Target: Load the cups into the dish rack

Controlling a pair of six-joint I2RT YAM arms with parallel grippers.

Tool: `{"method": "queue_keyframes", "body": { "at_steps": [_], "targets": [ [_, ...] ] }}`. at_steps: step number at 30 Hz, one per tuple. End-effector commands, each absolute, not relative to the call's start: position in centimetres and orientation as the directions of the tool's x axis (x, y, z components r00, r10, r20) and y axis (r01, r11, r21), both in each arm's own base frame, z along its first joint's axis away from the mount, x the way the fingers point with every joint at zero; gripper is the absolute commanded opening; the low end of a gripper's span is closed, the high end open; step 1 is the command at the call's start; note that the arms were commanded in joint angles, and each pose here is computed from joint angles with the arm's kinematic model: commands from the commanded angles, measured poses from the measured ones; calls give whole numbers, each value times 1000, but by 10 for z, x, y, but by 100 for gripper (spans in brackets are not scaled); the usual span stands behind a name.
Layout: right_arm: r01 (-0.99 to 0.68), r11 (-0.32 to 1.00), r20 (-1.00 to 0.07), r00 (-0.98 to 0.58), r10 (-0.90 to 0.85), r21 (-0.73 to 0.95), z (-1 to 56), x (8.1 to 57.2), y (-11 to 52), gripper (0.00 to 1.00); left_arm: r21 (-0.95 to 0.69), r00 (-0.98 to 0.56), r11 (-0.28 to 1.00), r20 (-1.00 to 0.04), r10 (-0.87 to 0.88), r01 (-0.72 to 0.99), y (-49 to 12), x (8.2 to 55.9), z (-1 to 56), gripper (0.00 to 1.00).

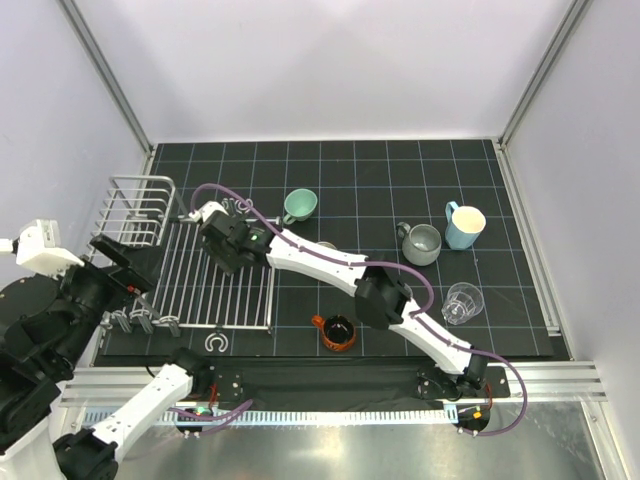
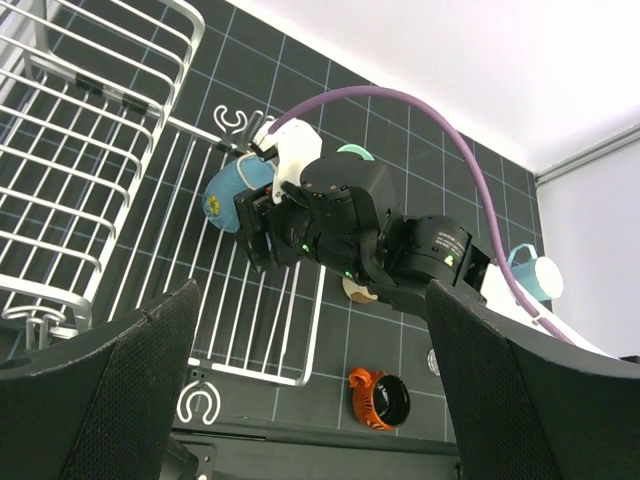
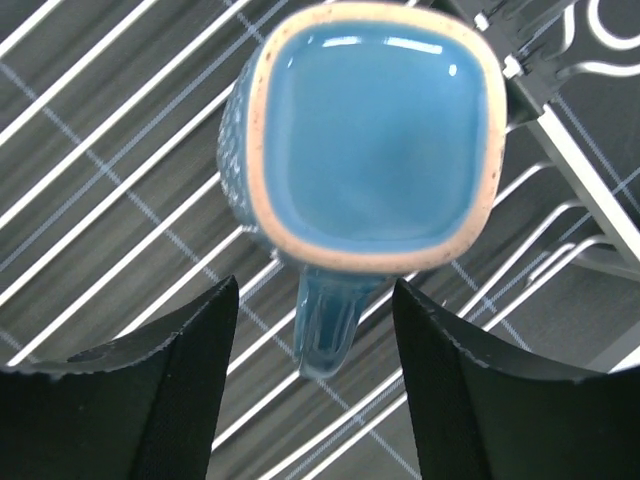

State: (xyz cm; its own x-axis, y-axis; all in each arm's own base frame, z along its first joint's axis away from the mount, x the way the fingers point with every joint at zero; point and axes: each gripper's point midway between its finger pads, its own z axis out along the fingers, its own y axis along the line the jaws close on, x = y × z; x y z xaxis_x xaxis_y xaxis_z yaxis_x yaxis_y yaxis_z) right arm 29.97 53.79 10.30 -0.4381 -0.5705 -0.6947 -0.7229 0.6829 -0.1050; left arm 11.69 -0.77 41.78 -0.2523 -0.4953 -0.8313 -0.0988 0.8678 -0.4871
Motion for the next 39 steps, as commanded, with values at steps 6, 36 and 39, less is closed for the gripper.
{"method": "queue_keyframes", "body": {
  "at_steps": [6,36,39],
  "targets": [
    [-726,686,-812,-425,-399,43,230,276,521,69,-453,-312,888,-834,-455,-82,-24,136,419,83],
    [-169,970,-731,-683,13,174,239,234,168,72,-227,-722,963,-640,-262,-149,-171,250,277,85],
    [-126,977,-724,-688,39,172,239,235,154,72,-172,-737,975,-638,-221,-143,-170,251,262,85]
  ]
}}
